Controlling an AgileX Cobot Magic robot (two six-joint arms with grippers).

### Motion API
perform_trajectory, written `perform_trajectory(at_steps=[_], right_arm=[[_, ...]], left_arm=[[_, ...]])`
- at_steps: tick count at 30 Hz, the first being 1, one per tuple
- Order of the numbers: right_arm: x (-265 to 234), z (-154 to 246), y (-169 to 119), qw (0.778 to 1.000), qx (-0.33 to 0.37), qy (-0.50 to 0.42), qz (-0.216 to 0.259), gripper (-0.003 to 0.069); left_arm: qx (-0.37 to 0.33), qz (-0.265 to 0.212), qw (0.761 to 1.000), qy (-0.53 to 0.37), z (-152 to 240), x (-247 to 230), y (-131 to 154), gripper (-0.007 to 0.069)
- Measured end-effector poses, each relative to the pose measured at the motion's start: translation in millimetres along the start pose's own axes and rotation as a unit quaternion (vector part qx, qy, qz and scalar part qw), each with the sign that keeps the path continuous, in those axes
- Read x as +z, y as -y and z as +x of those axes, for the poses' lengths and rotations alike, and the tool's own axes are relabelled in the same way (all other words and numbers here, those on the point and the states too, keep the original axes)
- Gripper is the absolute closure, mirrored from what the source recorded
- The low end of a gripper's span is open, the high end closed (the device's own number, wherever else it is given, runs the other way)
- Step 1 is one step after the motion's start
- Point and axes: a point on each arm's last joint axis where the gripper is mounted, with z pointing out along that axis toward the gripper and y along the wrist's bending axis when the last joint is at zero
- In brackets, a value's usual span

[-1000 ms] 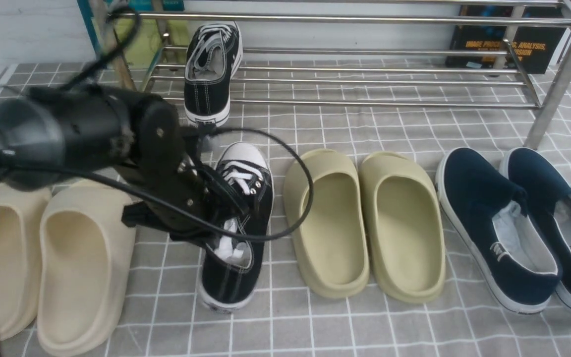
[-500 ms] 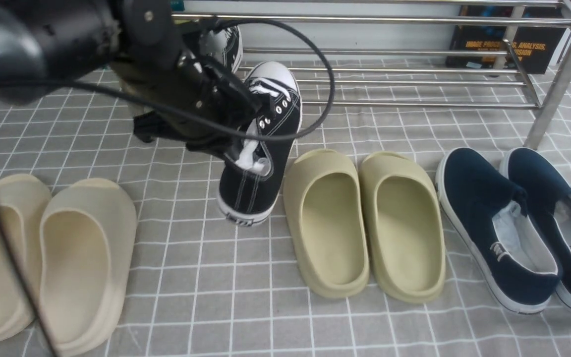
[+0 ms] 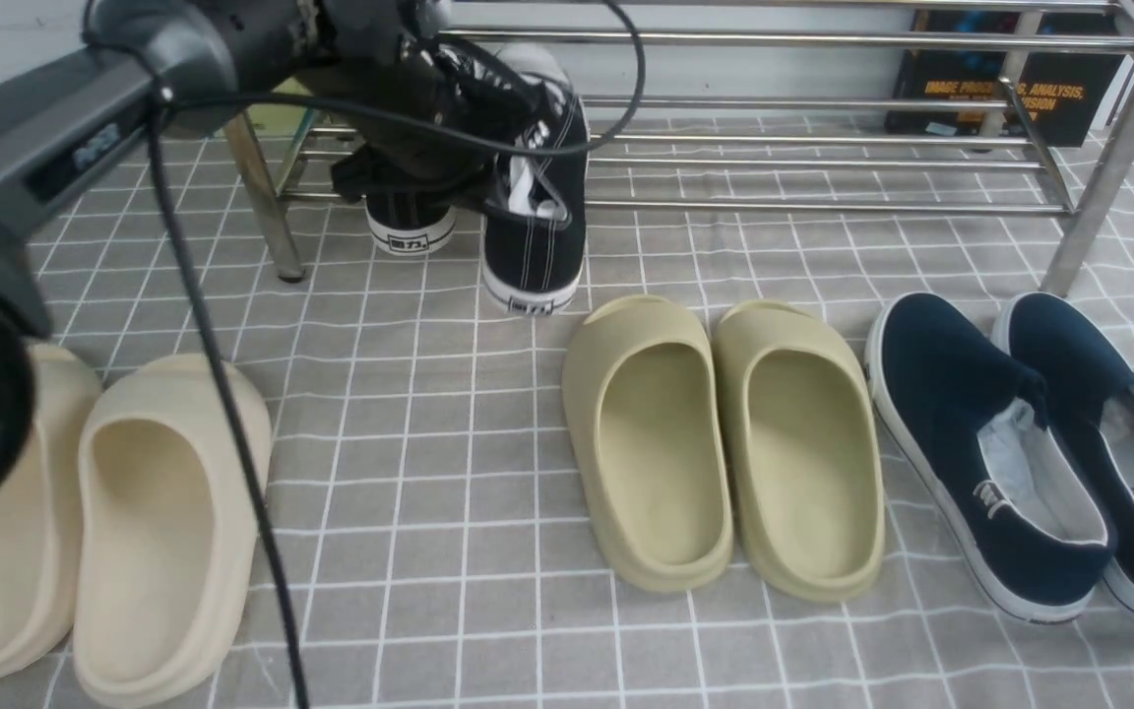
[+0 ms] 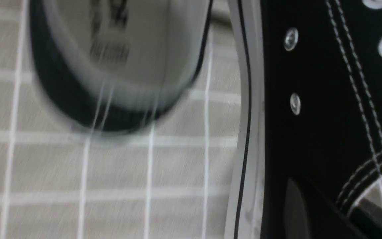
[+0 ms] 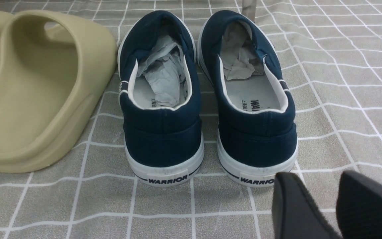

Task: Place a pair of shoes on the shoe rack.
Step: Use the left arm to put a shoe into the shoe rack

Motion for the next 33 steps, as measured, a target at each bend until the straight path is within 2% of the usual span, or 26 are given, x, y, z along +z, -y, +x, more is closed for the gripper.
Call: perform_trajectory(at_steps=[10,15,16,18,22,23,25,29,33], right_arm=[[0,0,0,1.000,0.000,0.000,0.000,0.0419],[0,0,0,1.000,0.000,0.000,0.000,0.0419],[0,0,0,1.000,0.000,0.000,0.000,0.0419],[0,0,0,1.000,0.000,0.000,0.000,0.0419],[0,0,0,1.000,0.000,0.000,0.000,0.0419],[0,0,0,1.000,0.000,0.000,0.000,0.0419],[0,0,0,1.000,0.000,0.000,0.000,0.0419],[0,0,0,1.000,0.000,0.000,0.000,0.0419],[0,0,0,1.000,0.000,0.000,0.000,0.0419]], left_arm=[[-0.039,0.012,0.999,0.031,-37,35,-26,0.0638],[-0.031,0.016,0.999,0.031,-39,39,-29,0.0600],[-0.028,0.019,0.999,0.032,-39,39,-28,0.0560],[-0.027,0.021,0.999,0.034,-40,38,-27,0.0527],[-0.021,0.025,0.999,0.042,-43,27,-23,0.0385],[-0.020,0.025,0.999,0.043,-43,26,-23,0.0374],[0.006,0.016,0.999,0.046,-46,4,-17,0.0324],[0.058,-0.012,0.997,0.039,-47,-36,-10,0.0326],[0.092,-0.043,0.995,0.021,-44,-76,-5,0.0412]])
